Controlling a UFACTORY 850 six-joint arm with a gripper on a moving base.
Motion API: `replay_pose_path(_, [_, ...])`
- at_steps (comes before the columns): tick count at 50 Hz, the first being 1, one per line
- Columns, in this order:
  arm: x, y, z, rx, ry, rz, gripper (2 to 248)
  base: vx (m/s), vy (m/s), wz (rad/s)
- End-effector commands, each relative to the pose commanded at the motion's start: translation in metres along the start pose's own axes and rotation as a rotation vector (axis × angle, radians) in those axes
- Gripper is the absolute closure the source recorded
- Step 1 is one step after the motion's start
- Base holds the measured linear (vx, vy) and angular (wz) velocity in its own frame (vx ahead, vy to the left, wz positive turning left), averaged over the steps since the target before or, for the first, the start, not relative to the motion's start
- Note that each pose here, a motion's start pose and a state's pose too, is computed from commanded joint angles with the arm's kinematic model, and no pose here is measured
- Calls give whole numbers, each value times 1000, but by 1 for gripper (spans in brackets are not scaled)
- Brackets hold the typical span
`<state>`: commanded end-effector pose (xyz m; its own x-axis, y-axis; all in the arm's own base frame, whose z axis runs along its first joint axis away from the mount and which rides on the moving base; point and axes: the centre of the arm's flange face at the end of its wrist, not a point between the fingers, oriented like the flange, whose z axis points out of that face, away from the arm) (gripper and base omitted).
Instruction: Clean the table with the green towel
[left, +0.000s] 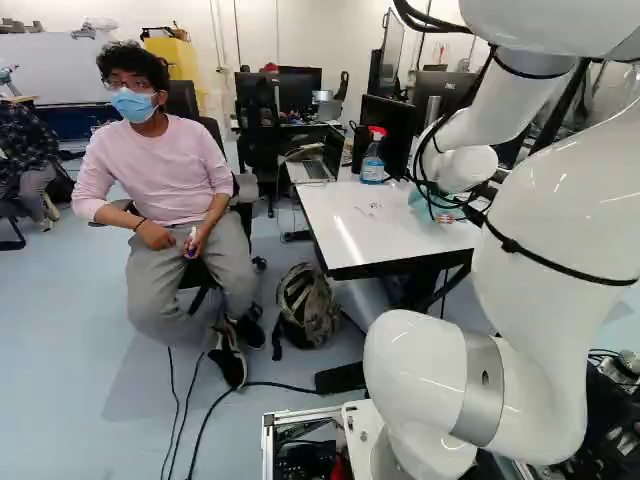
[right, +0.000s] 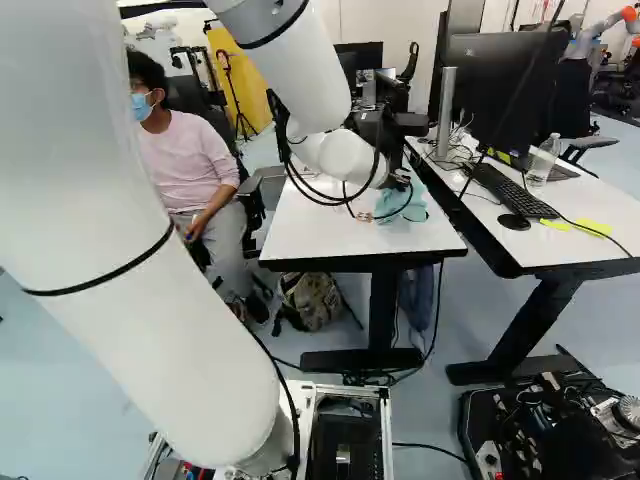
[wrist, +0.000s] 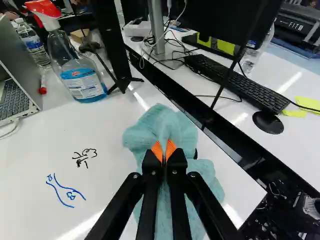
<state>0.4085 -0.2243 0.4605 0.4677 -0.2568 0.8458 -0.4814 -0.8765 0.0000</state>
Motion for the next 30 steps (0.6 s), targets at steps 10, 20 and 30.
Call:
replay_pose_path(10, [10, -14, 1, 24, -11, -16, 222, 0, 0, 0])
replay_pose_path(20, [22, -26, 3, 46, -27, -30, 222, 0, 0, 0])
replay_pose_path(30, [26, -37, 16, 63, -60, -42, 222, 0, 0, 0])
